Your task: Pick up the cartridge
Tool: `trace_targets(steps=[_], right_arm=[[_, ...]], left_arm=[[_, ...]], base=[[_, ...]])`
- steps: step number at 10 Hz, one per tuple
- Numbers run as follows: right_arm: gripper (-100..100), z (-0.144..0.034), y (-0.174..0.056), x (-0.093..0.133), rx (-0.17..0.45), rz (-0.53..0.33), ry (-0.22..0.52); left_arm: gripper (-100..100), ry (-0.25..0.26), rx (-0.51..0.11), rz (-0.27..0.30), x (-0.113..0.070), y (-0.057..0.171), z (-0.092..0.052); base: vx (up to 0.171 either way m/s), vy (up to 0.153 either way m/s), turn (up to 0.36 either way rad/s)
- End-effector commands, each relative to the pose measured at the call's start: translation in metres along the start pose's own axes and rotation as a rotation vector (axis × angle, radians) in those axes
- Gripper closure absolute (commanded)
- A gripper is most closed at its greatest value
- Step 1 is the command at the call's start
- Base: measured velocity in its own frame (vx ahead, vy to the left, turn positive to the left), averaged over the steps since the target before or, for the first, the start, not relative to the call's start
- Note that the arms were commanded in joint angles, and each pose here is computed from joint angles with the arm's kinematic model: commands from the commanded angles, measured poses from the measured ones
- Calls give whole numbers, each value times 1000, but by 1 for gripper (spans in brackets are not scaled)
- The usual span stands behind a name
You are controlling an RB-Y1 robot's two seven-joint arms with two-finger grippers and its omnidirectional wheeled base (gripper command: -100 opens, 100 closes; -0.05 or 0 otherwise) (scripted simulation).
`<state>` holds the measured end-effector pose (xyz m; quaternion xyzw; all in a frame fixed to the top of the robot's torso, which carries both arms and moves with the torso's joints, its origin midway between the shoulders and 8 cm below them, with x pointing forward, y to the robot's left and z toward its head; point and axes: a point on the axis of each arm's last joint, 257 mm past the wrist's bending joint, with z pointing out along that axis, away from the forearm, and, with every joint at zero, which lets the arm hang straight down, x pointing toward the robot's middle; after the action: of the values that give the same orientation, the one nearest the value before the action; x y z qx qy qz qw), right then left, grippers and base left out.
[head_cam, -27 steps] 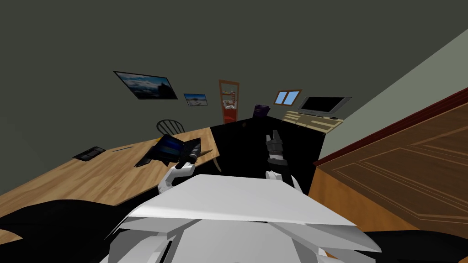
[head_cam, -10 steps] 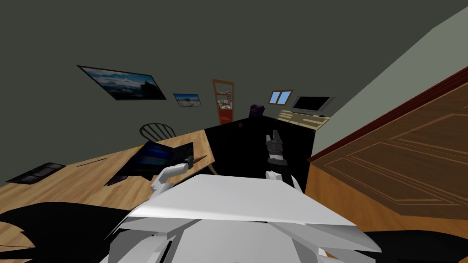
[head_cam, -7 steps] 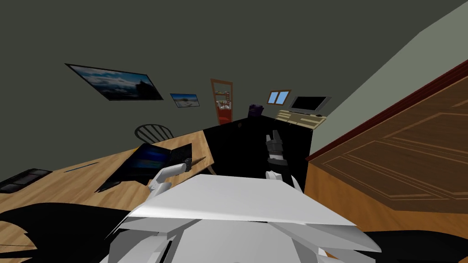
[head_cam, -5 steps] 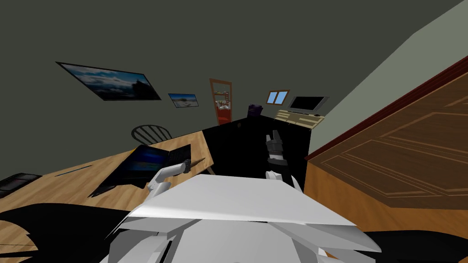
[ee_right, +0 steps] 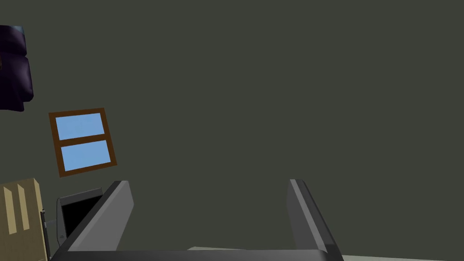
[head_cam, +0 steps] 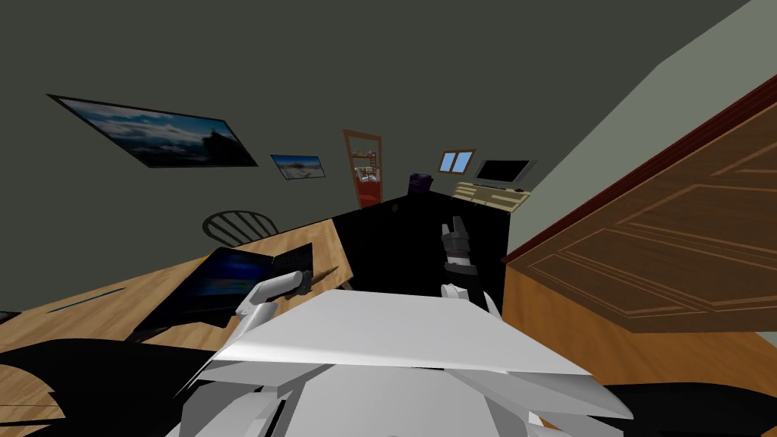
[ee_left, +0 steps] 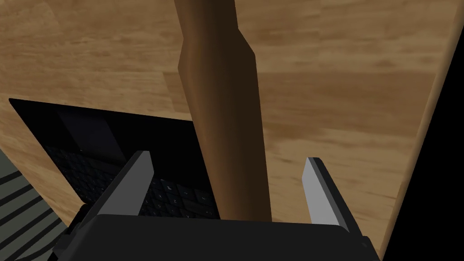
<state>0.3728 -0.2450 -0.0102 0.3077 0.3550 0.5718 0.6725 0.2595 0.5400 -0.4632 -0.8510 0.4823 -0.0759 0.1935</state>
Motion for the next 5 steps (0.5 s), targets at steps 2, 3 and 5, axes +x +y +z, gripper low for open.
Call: trace_targets(steps=[2,3,5], right_arm=[[0,0,0,0,0,0,0],[0,0,0,0,0,0,0],[0,0,0,0,0,0,0]], left_arm=[[-100,-2,-25,-16,-5,4,2],[0,-3,-29,-18,-6,5,2],[-100,-16,-30,-50,-3,4,12]], base=[[30,15,-45],[0,0,0],[-62,37,-157]])
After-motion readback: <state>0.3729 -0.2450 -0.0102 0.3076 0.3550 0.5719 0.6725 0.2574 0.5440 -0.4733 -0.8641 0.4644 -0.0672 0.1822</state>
